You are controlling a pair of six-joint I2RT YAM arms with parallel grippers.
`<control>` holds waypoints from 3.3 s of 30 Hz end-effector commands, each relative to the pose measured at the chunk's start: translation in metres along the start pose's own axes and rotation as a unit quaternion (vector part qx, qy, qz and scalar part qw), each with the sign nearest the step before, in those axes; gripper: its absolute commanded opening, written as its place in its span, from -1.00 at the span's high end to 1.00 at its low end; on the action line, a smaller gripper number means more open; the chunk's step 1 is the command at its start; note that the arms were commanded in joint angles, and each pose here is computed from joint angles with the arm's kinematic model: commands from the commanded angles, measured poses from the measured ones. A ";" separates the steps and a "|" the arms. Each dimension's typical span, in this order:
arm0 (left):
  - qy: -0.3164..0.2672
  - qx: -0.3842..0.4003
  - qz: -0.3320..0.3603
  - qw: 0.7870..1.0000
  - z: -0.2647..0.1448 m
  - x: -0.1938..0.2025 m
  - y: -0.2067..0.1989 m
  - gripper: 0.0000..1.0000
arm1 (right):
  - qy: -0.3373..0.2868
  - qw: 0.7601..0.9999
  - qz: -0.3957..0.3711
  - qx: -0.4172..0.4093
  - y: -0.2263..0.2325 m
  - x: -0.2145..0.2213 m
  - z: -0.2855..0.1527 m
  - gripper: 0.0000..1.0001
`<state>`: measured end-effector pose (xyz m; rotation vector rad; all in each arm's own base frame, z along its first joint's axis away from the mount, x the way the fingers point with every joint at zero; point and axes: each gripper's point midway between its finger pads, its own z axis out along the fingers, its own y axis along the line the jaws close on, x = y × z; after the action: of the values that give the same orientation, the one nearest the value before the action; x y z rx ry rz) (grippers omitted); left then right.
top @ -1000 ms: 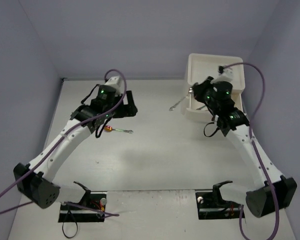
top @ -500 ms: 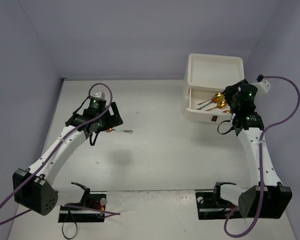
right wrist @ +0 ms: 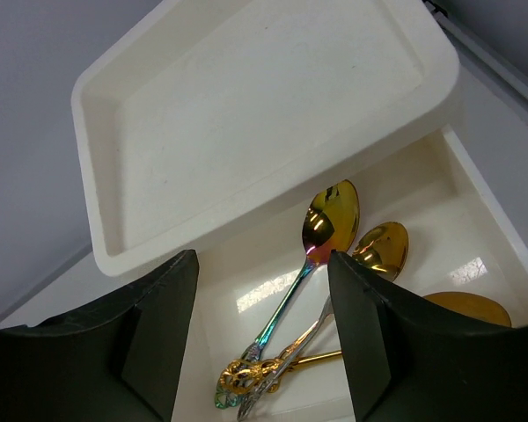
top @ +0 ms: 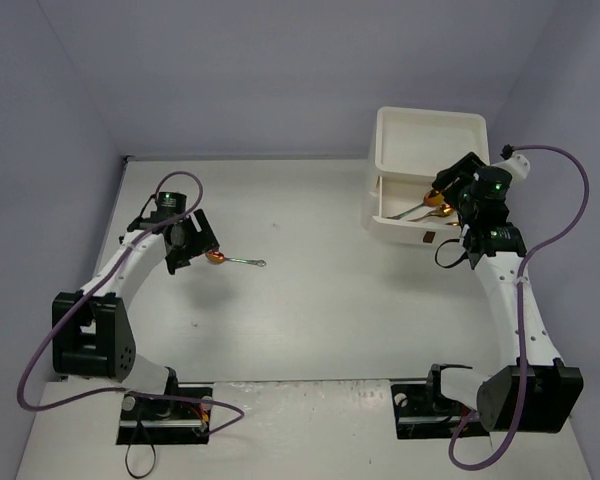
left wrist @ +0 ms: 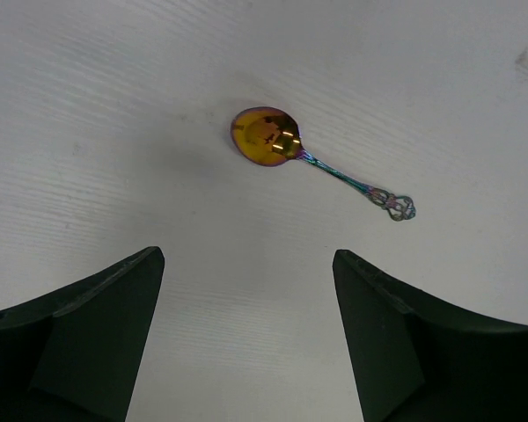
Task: Sort the eating utensils into containers
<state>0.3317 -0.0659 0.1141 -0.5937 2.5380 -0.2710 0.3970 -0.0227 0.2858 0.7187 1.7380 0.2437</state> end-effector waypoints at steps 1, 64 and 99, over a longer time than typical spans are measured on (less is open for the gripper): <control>0.017 0.043 0.033 0.998 0.017 -0.016 -0.009 -0.46 | -0.041 0.997 -0.020 -0.065 0.033 -0.033 -0.019 -0.17; -0.171 0.342 0.312 0.870 -0.176 -0.033 -0.174 1.00 | 0.220 0.732 -0.366 -0.530 0.260 0.241 -0.181 -0.24; -0.151 0.351 0.351 0.855 -0.192 -0.004 -0.176 1.00 | 0.204 0.724 -0.413 -0.513 0.270 0.270 -0.184 0.99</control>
<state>0.3010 -0.2067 0.2944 0.5096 2.0925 -0.7194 0.2782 0.3774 0.2113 -1.0628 1.9186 0.6487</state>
